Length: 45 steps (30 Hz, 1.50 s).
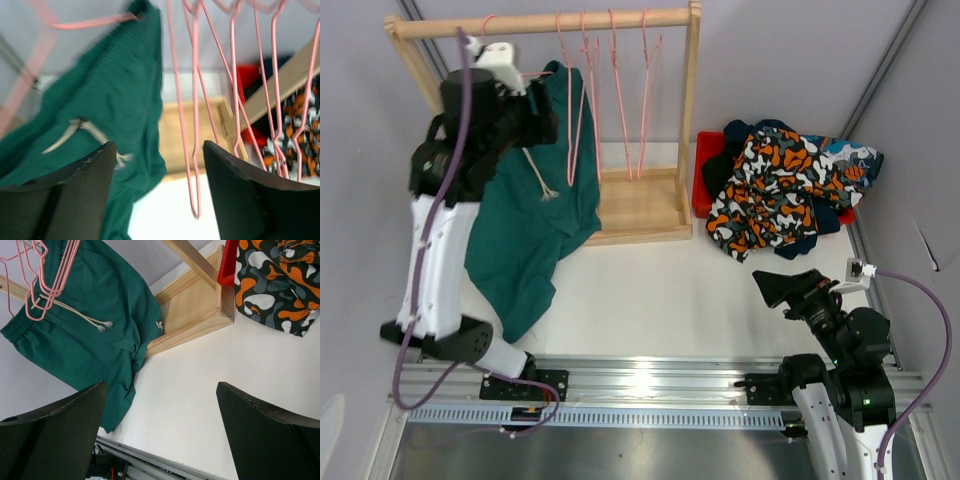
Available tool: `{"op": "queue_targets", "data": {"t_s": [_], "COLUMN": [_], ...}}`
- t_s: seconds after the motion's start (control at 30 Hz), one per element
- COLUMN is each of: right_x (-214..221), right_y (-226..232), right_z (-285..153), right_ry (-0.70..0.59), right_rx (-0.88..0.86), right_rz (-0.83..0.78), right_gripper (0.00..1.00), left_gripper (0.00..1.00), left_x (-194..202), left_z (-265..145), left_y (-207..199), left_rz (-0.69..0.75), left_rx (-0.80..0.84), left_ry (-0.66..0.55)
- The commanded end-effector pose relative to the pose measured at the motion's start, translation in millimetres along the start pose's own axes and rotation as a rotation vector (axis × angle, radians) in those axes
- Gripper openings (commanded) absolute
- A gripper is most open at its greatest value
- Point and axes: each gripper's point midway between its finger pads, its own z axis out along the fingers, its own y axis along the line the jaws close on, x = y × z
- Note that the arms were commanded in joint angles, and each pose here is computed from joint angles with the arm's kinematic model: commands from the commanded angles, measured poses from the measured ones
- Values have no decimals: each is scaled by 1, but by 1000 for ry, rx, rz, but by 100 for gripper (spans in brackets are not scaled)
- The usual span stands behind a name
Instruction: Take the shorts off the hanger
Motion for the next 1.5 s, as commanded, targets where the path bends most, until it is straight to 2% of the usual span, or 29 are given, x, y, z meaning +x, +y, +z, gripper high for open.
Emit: {"op": "queue_targets", "data": {"t_s": [0.0, 0.23, 0.4, 0.43, 0.47, 0.57, 0.6, 0.67, 0.8, 0.9, 1.13, 1.47], "right_x": [0, -5, -5, -4, -3, 3, 4, 5, 12, 15, 14, 16], "right_y": [9, 21, 28, 29, 29, 25, 20, 18, 8, 4, 5, 4], "right_z": [-2, -9, -14, -15, -16, -21, -22, -26, -28, -27, -28, -33], "right_ry": [14, 53, 81, 92, 100, 113, 109, 90, 85, 85, 79, 81], "right_rx": [-30, -32, -41, -44, -40, -26, -7, -8, 14, 23, 23, 27], "right_rz": [-1, -47, -68, -71, -69, -76, -75, -76, -50, -42, -46, -53], "right_gripper": [99, 99, 100, 100, 99, 100, 100, 100, 100, 100, 99, 99], "left_gripper": [77, 83, 83, 82, 82, 79, 76, 76, 70, 69, 69, 70], "left_x": [-24, -19, -31, -46, -36, -43, -34, -39, -19, -11, -24, -43], "left_z": [-54, -59, -47, -52, -33, -18, 3, 9, 35, 36, 10, -7], "left_y": [43, 95, 133, 132, 145, 150, 156, 153, 140, 131, 105, 93], "left_rz": [-18, -74, -117, -127, -143, -181, -191, -195, -231, -242, -247, -239], "left_rx": [-140, -274, -360, -341, -361, -327, -320, -292, -189, -145, -35, 9], "left_ry": [-151, -178, -173, -208, -155, -146, -98, -94, -21, 0, -58, -121]}}
